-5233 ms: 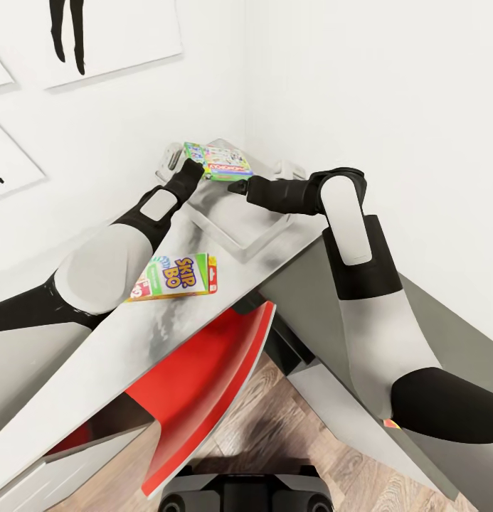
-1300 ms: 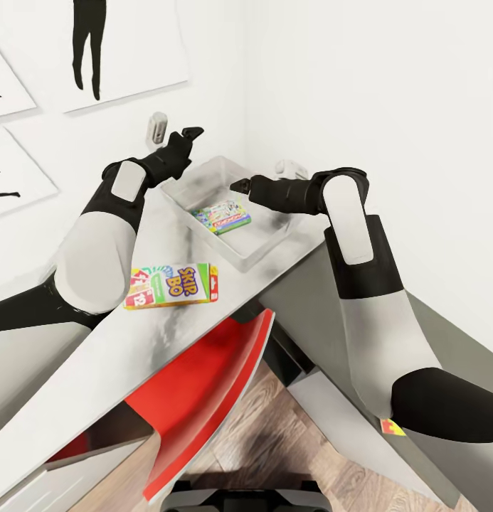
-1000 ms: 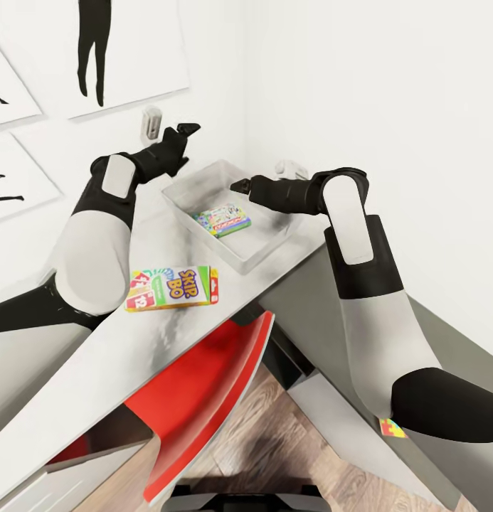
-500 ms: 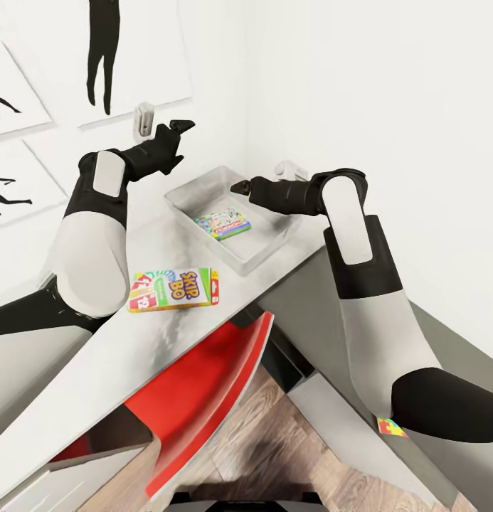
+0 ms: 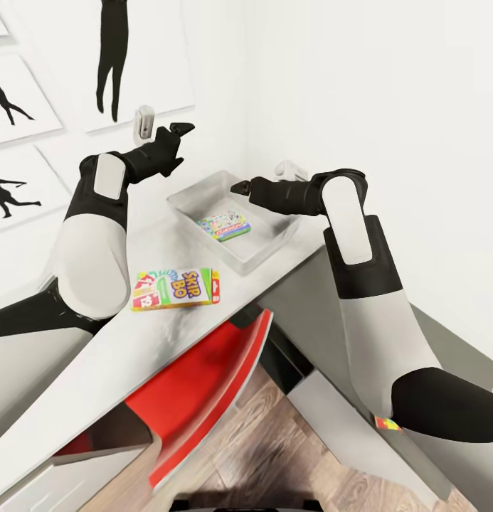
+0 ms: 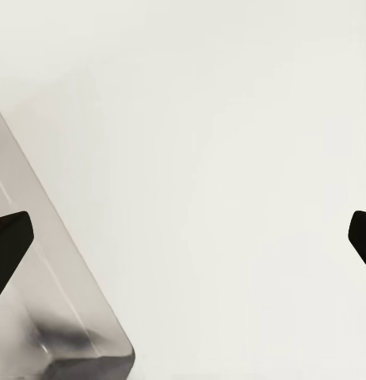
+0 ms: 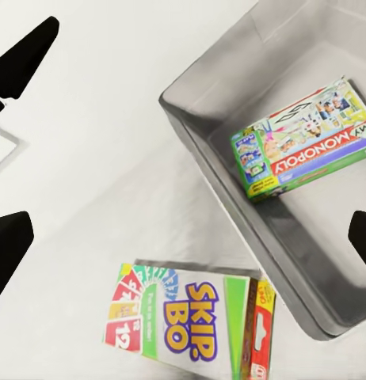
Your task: Put all the toys in the child's room - the three board games (two on the bed and one on the table), the two jigsaw puzzles on the table, and the tennis ball on the table - inside the toy box on the table in the child's room.
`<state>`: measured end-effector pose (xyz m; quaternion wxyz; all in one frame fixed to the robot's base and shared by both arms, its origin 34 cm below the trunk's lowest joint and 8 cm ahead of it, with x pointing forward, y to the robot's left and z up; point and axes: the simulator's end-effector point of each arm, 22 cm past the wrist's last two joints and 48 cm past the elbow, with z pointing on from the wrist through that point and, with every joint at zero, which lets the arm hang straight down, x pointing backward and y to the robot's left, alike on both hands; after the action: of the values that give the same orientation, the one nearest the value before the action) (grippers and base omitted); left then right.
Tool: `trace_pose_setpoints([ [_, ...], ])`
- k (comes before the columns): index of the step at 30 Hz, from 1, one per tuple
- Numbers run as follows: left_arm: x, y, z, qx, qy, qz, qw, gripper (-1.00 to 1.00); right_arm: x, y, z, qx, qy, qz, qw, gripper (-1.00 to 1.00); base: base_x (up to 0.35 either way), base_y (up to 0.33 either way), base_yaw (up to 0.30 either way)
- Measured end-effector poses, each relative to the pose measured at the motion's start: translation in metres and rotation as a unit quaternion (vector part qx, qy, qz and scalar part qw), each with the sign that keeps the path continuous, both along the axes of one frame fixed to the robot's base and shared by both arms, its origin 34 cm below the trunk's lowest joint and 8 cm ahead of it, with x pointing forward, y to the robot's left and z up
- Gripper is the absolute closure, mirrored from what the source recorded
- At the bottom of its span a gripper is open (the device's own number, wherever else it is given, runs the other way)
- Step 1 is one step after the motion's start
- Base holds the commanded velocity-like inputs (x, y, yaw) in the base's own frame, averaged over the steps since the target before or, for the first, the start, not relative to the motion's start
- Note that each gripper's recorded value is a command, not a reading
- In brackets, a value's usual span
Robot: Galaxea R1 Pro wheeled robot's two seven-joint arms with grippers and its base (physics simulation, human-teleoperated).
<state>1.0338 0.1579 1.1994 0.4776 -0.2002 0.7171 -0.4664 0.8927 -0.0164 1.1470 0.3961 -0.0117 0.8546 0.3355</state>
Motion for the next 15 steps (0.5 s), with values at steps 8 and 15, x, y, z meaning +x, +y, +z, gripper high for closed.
trace_pose_setpoints([
  [8,-0.003,0.000,0.010,0.000,-0.005,0.000,1.0000,-1.00,-0.002,0.000,0.010,0.000,-0.006,0.000,1.0000,-1.00,-0.217,0.000,0.000],
  [15,-0.006,0.000,0.019,0.001,-0.010,0.000,0.9999,-1.00,-0.004,0.000,0.019,0.000,-0.012,0.000,0.9999,-1.00,-0.173,0.000,0.000],
])
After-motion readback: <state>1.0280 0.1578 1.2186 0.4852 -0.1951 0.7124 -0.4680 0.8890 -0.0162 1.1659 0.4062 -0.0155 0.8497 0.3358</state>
